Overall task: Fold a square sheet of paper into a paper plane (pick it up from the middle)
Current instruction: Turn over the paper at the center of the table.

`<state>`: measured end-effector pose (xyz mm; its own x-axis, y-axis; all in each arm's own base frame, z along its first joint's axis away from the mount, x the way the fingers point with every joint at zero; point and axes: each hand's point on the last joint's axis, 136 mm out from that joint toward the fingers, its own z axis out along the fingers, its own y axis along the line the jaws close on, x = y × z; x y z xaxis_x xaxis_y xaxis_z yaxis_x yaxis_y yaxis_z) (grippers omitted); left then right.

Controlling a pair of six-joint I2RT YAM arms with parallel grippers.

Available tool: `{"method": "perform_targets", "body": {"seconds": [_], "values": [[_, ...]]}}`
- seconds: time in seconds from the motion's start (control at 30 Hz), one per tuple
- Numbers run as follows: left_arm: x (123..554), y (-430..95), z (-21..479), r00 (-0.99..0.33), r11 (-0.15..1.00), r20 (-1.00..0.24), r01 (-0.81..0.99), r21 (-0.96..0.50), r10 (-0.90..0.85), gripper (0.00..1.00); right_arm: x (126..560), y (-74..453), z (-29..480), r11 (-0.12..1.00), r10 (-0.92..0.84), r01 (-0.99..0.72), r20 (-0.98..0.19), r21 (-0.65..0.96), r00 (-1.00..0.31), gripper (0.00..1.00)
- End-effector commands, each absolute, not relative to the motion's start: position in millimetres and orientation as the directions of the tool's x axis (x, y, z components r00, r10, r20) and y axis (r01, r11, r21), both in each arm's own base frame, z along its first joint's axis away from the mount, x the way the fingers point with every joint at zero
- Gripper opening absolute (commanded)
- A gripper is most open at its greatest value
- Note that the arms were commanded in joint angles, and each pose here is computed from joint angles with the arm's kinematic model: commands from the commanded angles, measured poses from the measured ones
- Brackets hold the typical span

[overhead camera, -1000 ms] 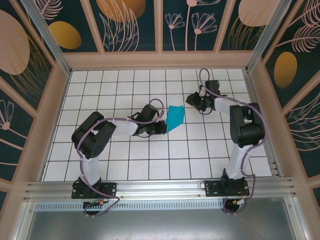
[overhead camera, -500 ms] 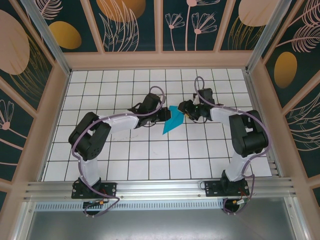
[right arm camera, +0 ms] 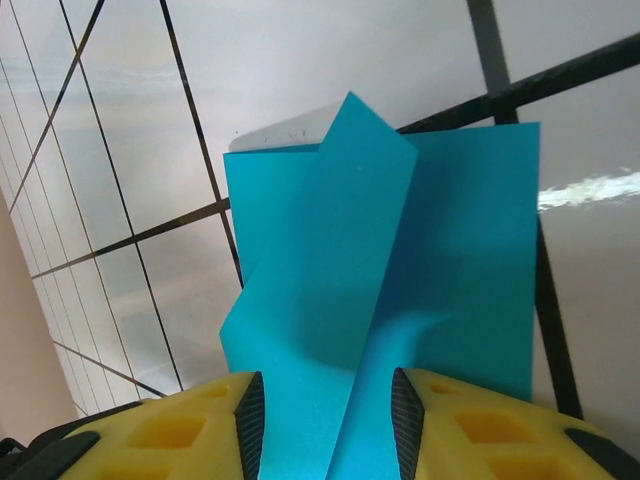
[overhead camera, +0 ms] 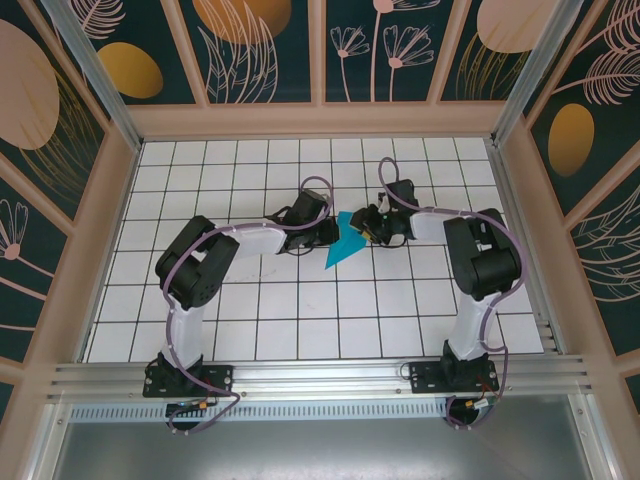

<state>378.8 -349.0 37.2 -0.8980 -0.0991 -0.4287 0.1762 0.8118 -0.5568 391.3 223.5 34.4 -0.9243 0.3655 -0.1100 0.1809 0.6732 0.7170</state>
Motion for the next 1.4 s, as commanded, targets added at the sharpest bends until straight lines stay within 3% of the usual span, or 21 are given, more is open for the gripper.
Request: {"method": "perform_targets", "body": {"seconds": [0.0,0.37,0.6,0.9,1.23,1.37], "values": [[387,-341,32,-0.901,0.827,-0.415,0.133,-0.546,-0.129,0.1,396,237,40,0.659,0.332,0.137,-0.122,0.74,-0.935,0.4],[386,-317,39,-0.898,0.813,-0.398,0.086,-0.576,-0.186,0.23,378,257,45,0.591,0.251,0.044,-0.132,0.806,-0.959,0.22],[383,-278,60,-0.859,0.805,-0.429,0.034,-0.592,-0.279,0.57,382,261,59,0.558,0.245,-0.022,-0.189,0.83,-0.951,0.04],[360,-250,128,-0.774,0.764,-0.554,0.148,-0.628,-0.305,0.99,370,274,137,0.365,0.184,-0.241,-0.324,0.899,-0.928,0.02],[324,-281,201,-0.801,0.454,-0.518,0.358,-0.816,-0.3,0.99,358,288,215,0.206,0.136,-0.376,-0.406,0.904,-0.903,0.02],[321,-285,206,-0.814,0.408,-0.507,0.376,-0.832,-0.283,0.98,352,294,239,0.153,0.126,-0.393,-0.413,0.907,-0.902,0.02]]}}
